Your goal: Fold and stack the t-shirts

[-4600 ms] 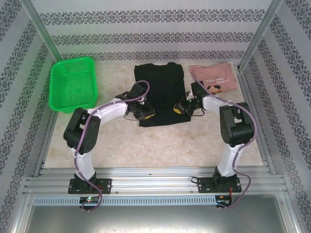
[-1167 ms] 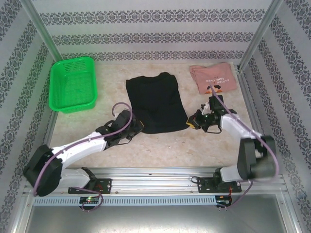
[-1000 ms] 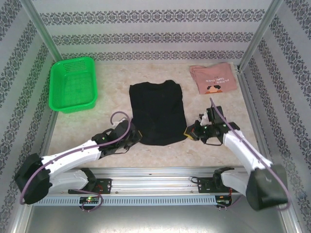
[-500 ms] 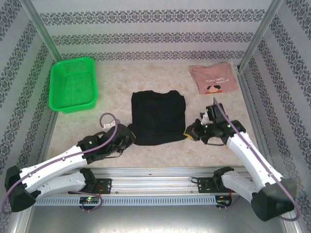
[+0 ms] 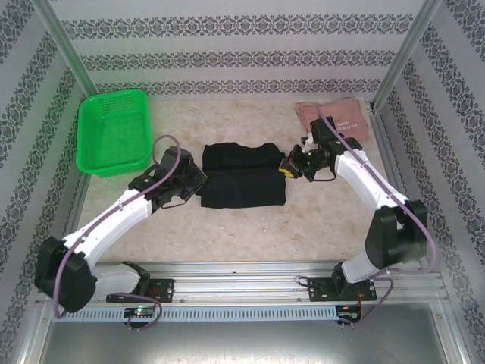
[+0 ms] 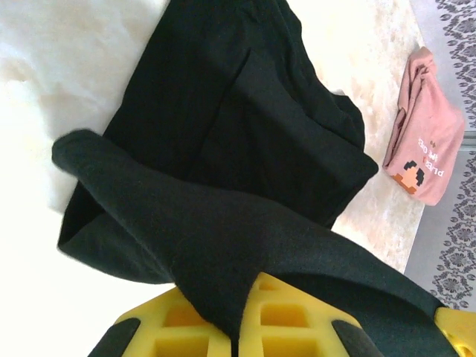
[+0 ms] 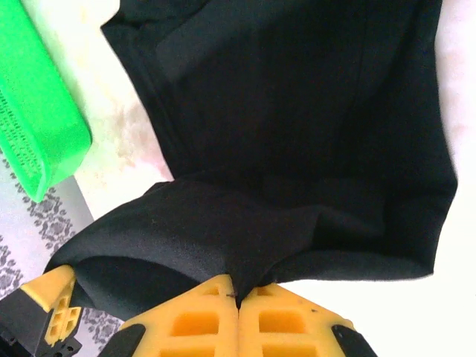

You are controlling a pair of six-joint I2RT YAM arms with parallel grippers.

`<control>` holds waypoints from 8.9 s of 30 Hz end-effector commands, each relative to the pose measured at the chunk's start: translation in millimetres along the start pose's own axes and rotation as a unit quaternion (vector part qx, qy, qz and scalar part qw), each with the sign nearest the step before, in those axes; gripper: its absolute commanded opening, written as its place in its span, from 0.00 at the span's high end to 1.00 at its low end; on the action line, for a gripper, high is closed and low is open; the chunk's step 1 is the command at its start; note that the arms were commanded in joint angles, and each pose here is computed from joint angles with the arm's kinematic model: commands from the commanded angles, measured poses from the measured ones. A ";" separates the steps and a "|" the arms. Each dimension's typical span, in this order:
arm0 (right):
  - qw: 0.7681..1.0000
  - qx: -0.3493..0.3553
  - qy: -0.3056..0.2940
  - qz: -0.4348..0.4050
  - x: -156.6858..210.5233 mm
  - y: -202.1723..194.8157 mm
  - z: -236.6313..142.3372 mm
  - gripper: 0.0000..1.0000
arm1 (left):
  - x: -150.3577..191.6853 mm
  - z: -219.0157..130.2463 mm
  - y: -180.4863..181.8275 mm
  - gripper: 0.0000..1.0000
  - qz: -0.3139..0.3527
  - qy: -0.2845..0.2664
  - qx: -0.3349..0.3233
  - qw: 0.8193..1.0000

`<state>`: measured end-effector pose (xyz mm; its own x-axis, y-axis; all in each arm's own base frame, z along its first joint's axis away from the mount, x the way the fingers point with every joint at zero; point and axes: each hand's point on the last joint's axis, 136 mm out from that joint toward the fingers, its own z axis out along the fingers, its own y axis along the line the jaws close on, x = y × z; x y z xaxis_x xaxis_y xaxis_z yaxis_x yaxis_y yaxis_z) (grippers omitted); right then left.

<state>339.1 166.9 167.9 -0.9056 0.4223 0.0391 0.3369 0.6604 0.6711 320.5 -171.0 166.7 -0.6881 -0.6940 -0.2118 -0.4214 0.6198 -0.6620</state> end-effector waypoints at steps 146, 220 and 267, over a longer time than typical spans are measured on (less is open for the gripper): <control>0.872 0.330 -0.256 -0.255 -312.6 -23.7 -59.9 1.00 | -111.6 67.5 -118.2 0.00 0.198 0.020 0.132 0.971; 0.865 0.220 -0.406 -0.194 -96.1 -138.9 -110.2 0.02 | -132.5 -35.9 82.4 0.00 0.260 -0.212 -0.098 0.937; 0.771 0.182 -0.516 -0.327 -129.3 -144.4 -54.4 0.02 | -165.1 29.4 134.4 0.00 0.406 -0.330 -0.042 0.851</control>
<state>392.2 -20.0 102.2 -0.3125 0.0803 -0.9465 0.1247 0.9913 0.0429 378.3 10.2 58.6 -0.4151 -0.0704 -0.9070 -0.0194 0.9975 -0.0686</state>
